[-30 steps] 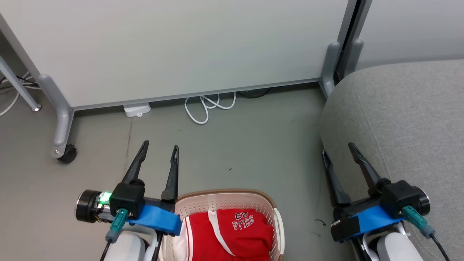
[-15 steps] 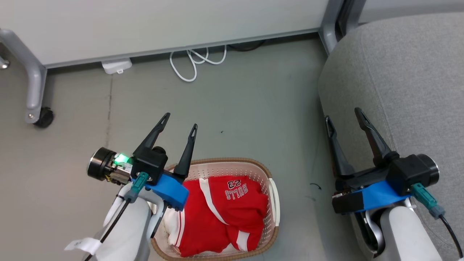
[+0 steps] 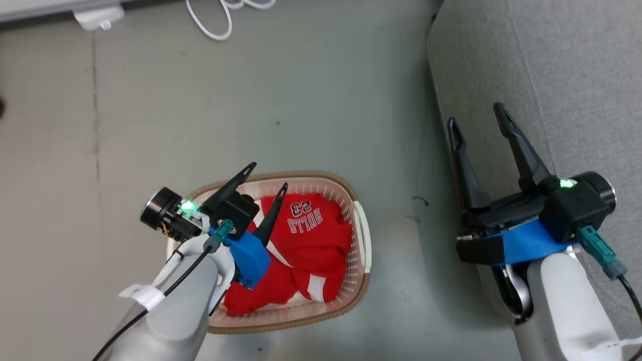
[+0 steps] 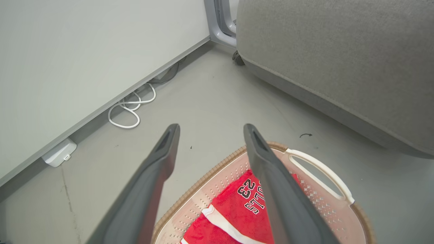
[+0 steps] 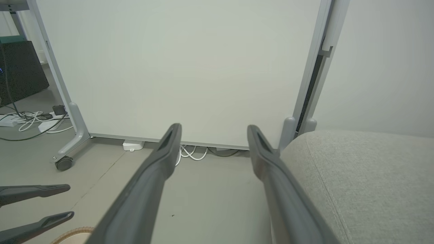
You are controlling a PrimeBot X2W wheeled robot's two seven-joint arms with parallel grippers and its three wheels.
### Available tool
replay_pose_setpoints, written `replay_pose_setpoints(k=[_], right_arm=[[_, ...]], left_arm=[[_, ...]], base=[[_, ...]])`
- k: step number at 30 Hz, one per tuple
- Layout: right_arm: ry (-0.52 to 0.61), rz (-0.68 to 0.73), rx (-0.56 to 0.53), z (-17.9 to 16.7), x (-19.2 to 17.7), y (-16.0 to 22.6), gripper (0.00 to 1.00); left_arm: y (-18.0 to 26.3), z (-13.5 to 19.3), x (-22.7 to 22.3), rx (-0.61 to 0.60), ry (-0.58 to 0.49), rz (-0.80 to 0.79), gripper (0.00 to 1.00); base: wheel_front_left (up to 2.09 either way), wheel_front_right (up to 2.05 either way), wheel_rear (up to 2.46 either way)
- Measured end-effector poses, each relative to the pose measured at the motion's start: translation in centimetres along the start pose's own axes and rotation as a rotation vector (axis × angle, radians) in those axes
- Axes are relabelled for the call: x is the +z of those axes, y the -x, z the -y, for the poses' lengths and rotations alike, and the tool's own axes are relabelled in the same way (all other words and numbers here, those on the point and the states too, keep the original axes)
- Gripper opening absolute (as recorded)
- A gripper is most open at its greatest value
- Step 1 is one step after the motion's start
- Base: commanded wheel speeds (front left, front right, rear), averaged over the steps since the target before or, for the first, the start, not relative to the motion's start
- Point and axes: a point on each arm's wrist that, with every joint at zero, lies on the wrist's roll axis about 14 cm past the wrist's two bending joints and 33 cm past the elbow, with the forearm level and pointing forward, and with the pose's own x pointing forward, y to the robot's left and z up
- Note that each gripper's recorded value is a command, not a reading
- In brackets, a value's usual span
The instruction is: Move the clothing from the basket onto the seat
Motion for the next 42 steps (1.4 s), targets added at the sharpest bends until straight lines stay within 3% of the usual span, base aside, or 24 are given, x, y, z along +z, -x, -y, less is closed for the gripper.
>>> replay_pose_setpoints(k=[10, 21, 42], right_arm=[[0.020, -0.065, -0.002, 0.8, -3.9, -1.6, 1.00], [0.036, -0.142, -0.006, 1.6, -8.1, -2.1, 1.00], [0.078, -0.238, -0.005, 2.3, -13.7, -1.9, 1.00]], left_arm=[[-2.6, 2.3, -7.8, -0.129, 0.049, -0.212, 1.00], [-3.6, 4.5, -14.8, -0.189, 0.175, -0.395, 1.00], [-4.3, 4.4, -23.3, -0.162, 0.342, -0.693, 1.00]], base=[[0.00, 0.00, 0.00], [0.00, 0.00, 0.00], [0.00, 0.00, 0.00]])
